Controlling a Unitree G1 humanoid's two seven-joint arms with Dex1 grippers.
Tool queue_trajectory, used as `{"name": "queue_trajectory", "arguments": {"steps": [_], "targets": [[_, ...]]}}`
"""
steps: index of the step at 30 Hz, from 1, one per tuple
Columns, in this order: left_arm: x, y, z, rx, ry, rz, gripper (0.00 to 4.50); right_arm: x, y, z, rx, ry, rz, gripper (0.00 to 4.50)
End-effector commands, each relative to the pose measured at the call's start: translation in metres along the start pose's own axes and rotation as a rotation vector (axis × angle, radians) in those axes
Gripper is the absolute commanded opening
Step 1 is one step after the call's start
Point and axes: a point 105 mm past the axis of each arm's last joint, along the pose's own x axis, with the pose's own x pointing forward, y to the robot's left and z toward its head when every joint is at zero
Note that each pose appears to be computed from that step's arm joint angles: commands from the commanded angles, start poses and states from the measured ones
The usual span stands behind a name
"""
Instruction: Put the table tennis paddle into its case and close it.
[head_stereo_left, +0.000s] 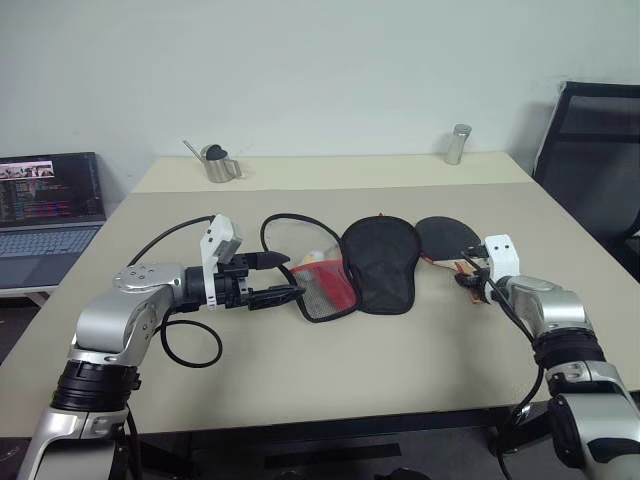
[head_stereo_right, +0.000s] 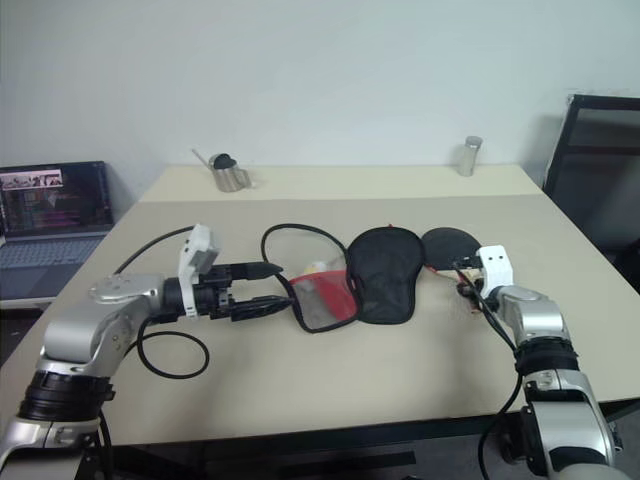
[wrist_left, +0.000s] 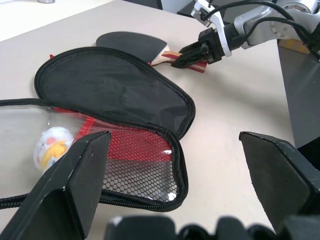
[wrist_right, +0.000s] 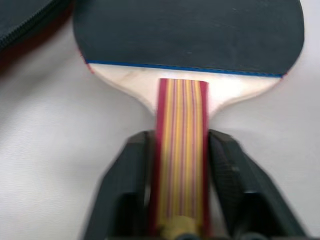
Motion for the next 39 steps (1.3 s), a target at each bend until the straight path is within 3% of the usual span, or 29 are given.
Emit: {"name": "queue_trajectory", "arguments": {"steps": [1, 12, 17, 22, 27, 29, 34, 39], "targets": [[-0.004, -0.002, 0.013, 0.051, -0.023, 0.003, 4.5, 0.0, -0.007, -0.001, 0.013, 0.013, -0.03, 1.1], [-0.007, -0.001, 0.01, 0.05, -0.015, 0.013, 4.5, -0.026, -0.059, 0.041, 0.063, -0.118, -0.191, 1.1], [-0.007, -0.002, 0.009, 0.048, -0.013, 0.015, 4.5, -0.041, -0.062, 0.063, 0.053, -0.177, -0.185, 1.1], [-0.008, -0.002, 0.008, 0.047, -0.01, 0.014, 4.5, -0.054, -0.026, 0.088, 0.051, -0.251, -0.093, 1.1], [-0.006, -0.003, 0.007, 0.046, -0.009, 0.009, 4.5, -0.06, 0.039, 0.097, 0.124, -0.288, 0.047, 1.1], [-0.005, -0.003, 0.008, 0.047, -0.01, 0.005, 4.5, -0.058, 0.072, 0.095, 0.144, -0.284, 0.101, 1.1], [-0.003, -0.002, 0.008, 0.052, -0.008, -0.003, 4.5, -0.049, 0.122, 0.08, 0.158, -0.245, 0.173, 1.1], [-0.002, -0.003, 0.009, 0.057, -0.008, -0.005, 4.5, -0.035, 0.136, 0.065, 0.172, -0.215, 0.159, 1.1]]}}
